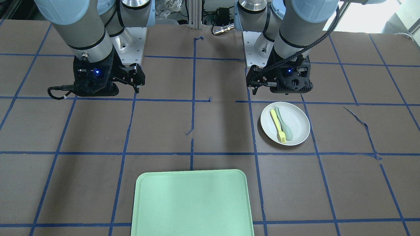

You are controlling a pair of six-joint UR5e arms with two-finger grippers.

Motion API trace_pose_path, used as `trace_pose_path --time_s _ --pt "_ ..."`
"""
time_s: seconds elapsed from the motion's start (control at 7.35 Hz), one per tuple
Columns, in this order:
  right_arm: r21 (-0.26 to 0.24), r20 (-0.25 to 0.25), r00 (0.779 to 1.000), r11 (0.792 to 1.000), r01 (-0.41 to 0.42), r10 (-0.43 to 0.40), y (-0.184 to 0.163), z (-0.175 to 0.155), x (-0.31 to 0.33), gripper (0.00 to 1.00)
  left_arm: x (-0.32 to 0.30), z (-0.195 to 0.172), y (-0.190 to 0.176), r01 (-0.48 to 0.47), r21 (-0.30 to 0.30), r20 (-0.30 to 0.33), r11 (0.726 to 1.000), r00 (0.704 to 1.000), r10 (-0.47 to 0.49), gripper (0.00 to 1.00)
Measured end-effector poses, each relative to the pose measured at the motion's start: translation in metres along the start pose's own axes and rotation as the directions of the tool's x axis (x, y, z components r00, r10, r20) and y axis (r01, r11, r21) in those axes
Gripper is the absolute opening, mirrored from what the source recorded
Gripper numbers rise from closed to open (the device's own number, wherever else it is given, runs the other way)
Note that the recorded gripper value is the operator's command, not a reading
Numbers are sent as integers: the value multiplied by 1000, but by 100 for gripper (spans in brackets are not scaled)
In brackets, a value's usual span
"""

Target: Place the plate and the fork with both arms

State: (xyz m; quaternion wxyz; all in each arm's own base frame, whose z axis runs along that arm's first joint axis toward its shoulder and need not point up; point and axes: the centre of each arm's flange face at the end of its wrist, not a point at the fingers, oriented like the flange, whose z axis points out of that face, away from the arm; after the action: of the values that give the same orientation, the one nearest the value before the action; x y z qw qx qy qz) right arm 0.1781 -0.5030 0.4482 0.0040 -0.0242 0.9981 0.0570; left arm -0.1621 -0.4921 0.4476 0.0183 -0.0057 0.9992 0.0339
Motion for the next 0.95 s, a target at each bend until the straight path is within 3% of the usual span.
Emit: trace_pose_path --time_s 0.95 --pt "15 -14 1000 1000 -1 1 -2 -5 1 100 -2 0 -1 -2 9 -2 1000 1000 2 100"
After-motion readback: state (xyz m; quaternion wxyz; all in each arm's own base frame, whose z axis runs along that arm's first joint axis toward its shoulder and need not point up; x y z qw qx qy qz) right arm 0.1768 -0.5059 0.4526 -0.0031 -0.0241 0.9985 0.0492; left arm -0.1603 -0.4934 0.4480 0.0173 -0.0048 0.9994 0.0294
